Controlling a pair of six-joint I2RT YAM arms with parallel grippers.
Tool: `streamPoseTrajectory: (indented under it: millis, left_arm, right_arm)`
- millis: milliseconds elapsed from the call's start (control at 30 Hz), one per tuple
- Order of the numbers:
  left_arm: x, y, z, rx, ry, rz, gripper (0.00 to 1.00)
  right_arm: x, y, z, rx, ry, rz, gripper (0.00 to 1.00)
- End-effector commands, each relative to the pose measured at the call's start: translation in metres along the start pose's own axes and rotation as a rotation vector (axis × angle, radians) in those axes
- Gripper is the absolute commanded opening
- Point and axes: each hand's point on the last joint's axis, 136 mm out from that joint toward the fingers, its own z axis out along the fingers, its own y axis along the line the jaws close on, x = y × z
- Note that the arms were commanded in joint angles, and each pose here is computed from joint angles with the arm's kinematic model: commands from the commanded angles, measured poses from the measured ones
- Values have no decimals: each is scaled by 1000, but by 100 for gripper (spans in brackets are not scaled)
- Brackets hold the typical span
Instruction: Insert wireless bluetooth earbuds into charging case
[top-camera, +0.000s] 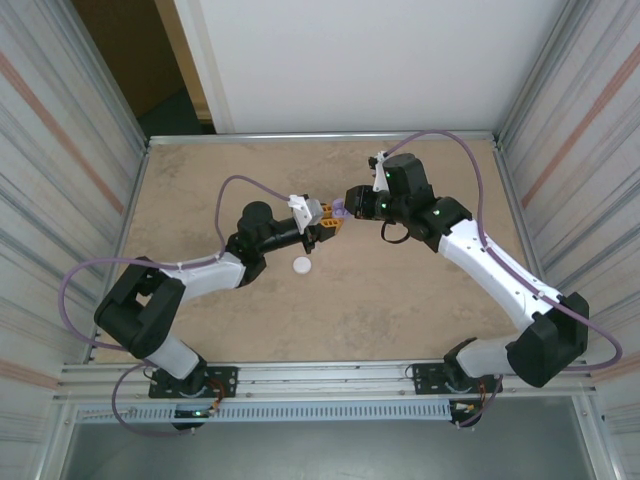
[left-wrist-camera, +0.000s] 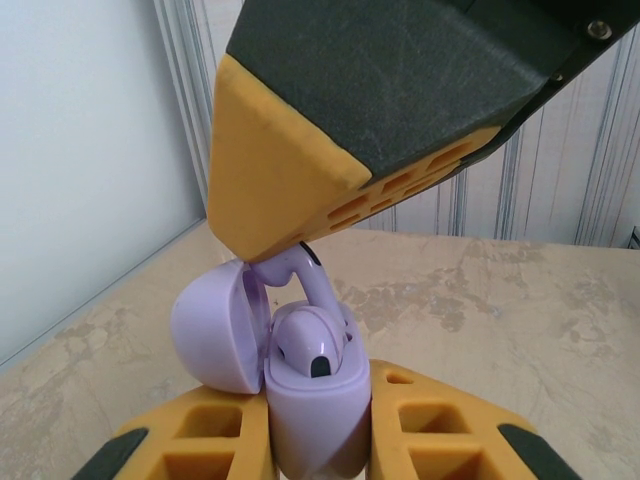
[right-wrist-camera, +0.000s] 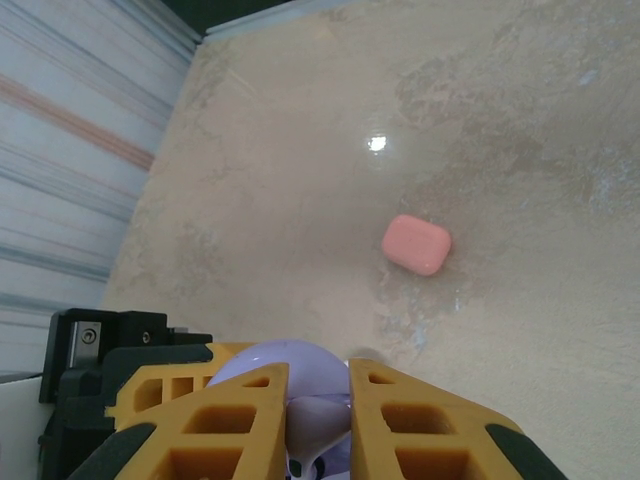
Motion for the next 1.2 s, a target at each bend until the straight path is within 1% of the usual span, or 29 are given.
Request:
streamPoseTrajectory:
  millis: [0,533,700,867,1167]
  left_arm:
    - [-25,-3,2,14,-71,38,0]
    - [-25,-3,1,12,-70,37,0]
    - [-25,-3,2,11,-71,35,0]
    - [-24,-3,1,11,-71,37,0]
    - [-30,-5,-1,18,-89,48,0]
  right_arm:
    - [2,8,1,-8,19,-3,21]
    - [3,5,-1,23,18,-24,21]
    - [4,12,1,-9,32,-28,25]
    - [2,13,-2,-8,26,-30,28]
    - [-20,19,-30,-26,-44,-56,35]
